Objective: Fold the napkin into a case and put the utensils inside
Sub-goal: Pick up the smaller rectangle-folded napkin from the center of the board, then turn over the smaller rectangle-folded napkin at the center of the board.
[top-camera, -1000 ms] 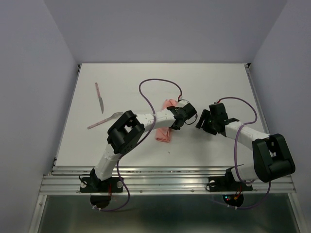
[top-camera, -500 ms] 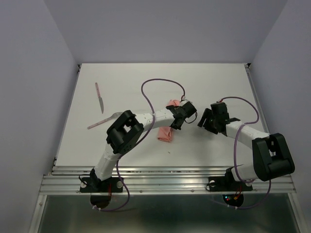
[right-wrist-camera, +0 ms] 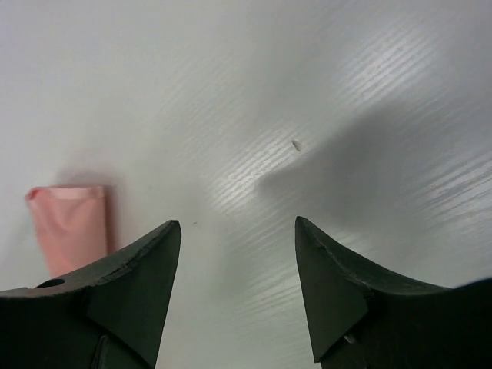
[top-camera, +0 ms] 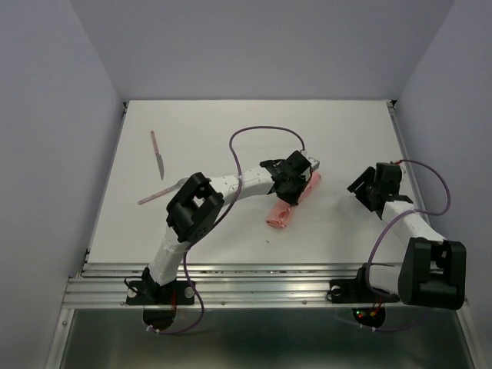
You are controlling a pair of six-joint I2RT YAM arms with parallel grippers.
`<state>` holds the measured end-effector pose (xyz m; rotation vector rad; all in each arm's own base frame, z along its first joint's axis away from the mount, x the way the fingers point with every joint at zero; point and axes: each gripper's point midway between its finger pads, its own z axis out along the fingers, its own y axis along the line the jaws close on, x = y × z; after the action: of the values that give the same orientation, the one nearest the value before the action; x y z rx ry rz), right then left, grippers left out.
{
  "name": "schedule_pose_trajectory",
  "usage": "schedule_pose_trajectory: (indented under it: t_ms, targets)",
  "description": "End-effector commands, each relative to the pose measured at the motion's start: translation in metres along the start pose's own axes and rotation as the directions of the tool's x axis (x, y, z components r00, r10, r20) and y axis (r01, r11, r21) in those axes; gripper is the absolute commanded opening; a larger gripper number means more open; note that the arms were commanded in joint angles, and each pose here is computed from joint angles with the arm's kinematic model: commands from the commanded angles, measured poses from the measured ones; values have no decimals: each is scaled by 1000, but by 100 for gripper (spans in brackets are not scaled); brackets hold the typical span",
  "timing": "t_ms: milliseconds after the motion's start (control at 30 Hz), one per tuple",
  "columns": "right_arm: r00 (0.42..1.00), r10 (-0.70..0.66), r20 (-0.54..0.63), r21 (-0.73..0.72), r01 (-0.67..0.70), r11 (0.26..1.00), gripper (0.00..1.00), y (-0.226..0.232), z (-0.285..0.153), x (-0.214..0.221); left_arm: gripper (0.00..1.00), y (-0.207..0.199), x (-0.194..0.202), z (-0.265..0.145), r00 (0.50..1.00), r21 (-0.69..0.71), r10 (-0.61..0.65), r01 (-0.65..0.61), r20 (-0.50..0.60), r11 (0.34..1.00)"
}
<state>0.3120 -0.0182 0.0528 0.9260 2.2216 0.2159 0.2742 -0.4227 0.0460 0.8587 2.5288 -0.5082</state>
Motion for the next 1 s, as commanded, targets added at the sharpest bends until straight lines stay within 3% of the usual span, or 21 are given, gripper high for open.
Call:
schedule_pose_trajectory:
  t_ms: [0,367,700,967]
  targets:
    - [996,44,71,-51,-40,998,67,12,-14,-19,0,-54,-54,-51,988,262,32,-71,149,962]
    - [993,41,107,-57,-35,998,72,17,-30,-34,0,-89,-73,-62,984,541,-11,-89,179,836]
    - [993,30,116,-79,-21,997,73,24,-37,-41,0,-63,-74,-41,989,713,-95,-16,116,701]
    - [993,26,114,-73,-18,997,73,24,-36,-41,0,-29,-75,-31,983,728,-148,24,106,685]
